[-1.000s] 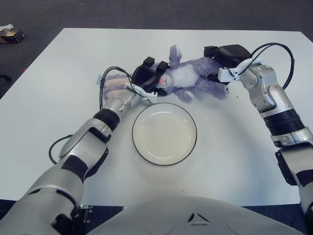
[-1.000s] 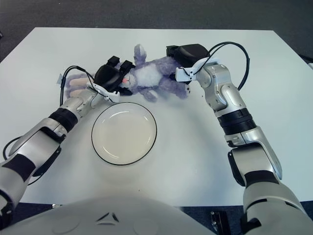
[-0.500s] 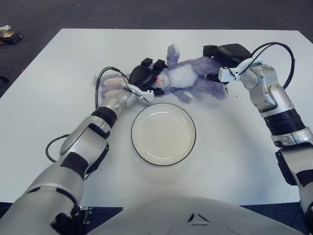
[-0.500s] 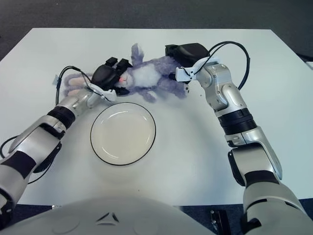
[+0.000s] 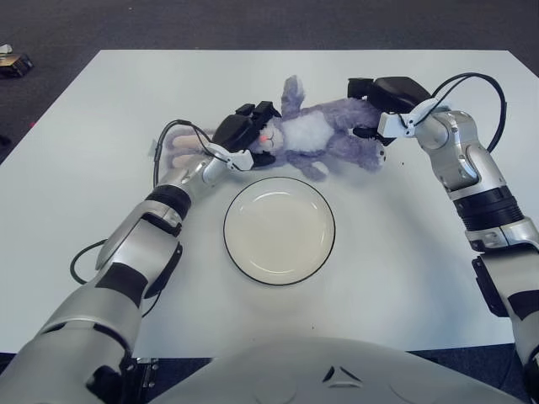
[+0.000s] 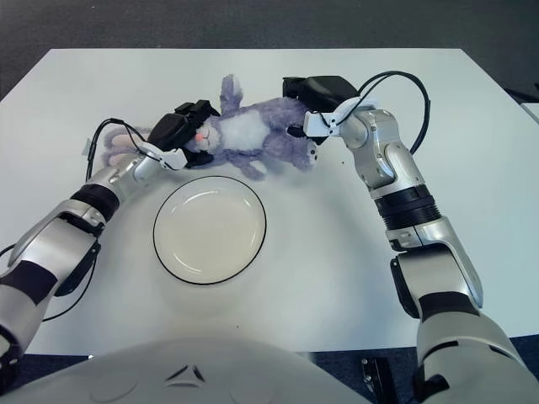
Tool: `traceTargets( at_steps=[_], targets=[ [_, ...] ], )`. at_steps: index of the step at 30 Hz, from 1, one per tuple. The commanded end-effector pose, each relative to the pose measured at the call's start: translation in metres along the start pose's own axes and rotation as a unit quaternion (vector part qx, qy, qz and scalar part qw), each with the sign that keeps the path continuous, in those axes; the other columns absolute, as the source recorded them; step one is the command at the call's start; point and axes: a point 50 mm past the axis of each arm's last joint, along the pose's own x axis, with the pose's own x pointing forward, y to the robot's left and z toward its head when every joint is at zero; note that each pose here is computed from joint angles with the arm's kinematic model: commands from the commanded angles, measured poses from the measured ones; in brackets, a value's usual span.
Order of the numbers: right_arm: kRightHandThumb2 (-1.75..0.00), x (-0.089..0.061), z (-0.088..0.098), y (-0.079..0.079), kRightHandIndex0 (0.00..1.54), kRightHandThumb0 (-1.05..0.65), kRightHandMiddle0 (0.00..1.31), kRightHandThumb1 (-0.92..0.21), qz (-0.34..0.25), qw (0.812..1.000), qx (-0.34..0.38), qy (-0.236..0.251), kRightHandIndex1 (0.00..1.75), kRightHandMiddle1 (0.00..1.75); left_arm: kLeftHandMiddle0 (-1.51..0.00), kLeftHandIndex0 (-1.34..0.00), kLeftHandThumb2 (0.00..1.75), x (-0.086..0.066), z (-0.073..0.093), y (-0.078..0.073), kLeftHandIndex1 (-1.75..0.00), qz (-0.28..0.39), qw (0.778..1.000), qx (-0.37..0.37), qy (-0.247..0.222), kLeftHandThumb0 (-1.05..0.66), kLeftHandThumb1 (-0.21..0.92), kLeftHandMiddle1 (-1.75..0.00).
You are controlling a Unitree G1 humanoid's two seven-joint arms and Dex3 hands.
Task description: Put the doll into the plate.
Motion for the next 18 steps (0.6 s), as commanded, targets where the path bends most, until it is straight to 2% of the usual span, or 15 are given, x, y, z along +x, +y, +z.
traceTargets(
  at_steps=[1,3,7,14,16,18],
  targets=[
    [-1.28,0.004,0.001,-0.018,0.63,0.0,0.38,-0.33,-0.004,1.0,0.029,0.005,1.65,1.75,-0.55,-0.6,1.22,-0.009,-0.01,0.026,-1.75,-0.013,0.999,-0.047,0.006,0.44,0.39,-1.75],
    [-1.28,0.006,0.005,-0.023,0.63,0.0,0.38,-0.33,0.002,0.999,0.041,0.002,1.66,1.75,-0.56,-0.6,1.23,-0.009,-0.008,0.04,-1.75,-0.018,0.997,-0.068,-0.008,0.45,0.38,-1.75],
    [-1.29,0.007,0.01,-0.03,0.63,0.0,0.38,-0.33,0.006,0.999,0.045,-0.006,1.67,1.75,-0.57,-0.61,1.26,-0.008,-0.005,0.054,-1.75,-0.03,0.996,-0.083,-0.01,0.45,0.36,-1.75],
    [-1.3,0.007,0.011,-0.031,0.64,0.0,0.38,-0.32,0.01,0.999,0.047,-0.005,1.67,1.75,-0.58,-0.62,1.27,-0.01,-0.003,0.058,-1.75,-0.042,0.994,-0.099,-0.01,0.46,0.35,-1.75],
    [-1.3,0.004,0.02,-0.043,0.64,0.0,0.38,-0.32,0.013,0.998,0.051,-0.022,1.67,1.75,-0.58,-0.62,1.27,-0.006,0.0,0.077,-1.75,-0.049,0.991,-0.122,-0.017,0.46,0.34,-1.75],
    [-1.3,0.002,0.025,-0.049,0.64,0.0,0.38,-0.32,0.017,0.998,0.053,-0.03,1.67,1.75,-0.59,-0.63,1.28,-0.005,0.004,0.088,-1.75,-0.055,0.989,-0.134,-0.027,0.46,0.34,-1.75]
  ],
)
